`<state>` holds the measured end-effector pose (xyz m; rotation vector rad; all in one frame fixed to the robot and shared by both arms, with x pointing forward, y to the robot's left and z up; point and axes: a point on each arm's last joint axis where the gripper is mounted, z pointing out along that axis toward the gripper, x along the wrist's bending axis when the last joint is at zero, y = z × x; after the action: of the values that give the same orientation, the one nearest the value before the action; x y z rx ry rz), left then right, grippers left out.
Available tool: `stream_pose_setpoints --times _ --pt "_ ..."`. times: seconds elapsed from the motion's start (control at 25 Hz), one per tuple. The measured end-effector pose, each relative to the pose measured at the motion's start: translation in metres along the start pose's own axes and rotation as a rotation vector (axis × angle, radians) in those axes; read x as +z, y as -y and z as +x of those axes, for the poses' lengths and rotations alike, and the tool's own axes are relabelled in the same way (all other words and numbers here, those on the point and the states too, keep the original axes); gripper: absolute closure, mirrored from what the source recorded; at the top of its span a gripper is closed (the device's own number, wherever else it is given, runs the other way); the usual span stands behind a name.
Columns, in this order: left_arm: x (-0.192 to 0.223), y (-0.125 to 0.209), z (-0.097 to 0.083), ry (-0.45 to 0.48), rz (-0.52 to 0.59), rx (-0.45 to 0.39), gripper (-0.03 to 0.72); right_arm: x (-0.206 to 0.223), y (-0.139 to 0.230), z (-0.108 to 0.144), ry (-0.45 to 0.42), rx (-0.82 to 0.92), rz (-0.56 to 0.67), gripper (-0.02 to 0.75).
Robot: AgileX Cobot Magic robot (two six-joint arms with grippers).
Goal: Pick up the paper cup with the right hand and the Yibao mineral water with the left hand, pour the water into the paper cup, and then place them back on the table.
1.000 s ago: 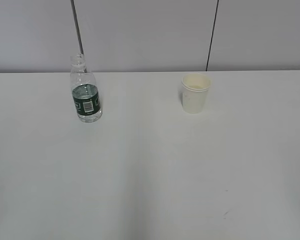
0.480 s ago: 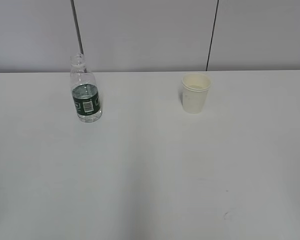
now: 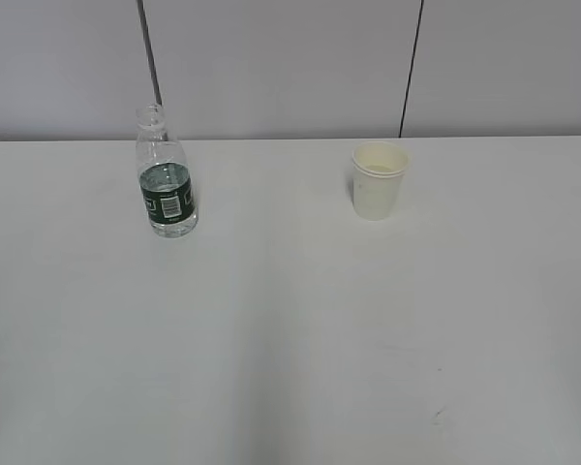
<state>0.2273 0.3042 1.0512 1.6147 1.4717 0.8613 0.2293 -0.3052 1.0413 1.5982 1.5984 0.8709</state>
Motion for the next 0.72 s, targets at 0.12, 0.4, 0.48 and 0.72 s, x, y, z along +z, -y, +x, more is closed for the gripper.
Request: stream_pose_setpoints --times 0.12,0.4,0.48,0.72 --pt "0.0 0.0 0.0 0.0 0.0 0.0 0.417 0.0 0.0 0.0 0.0 -0.002 0.0 0.153" --pt "0.0 0.0 0.0 0.0 0.0 0.0 0.419 0.0 0.0 0.0 0.0 -0.002 0.0 0.153" --pt "0.0 0.0 0.0 0.0 0.0 0.0 0.419 0.0 0.0 0.0 0.0 -0.002 0.0 0.153" --pt "0.0 0.0 0.0 0.0 0.0 0.0 0.419 0.0 0.0 0.0 0.0 -0.002 0.0 0.153"
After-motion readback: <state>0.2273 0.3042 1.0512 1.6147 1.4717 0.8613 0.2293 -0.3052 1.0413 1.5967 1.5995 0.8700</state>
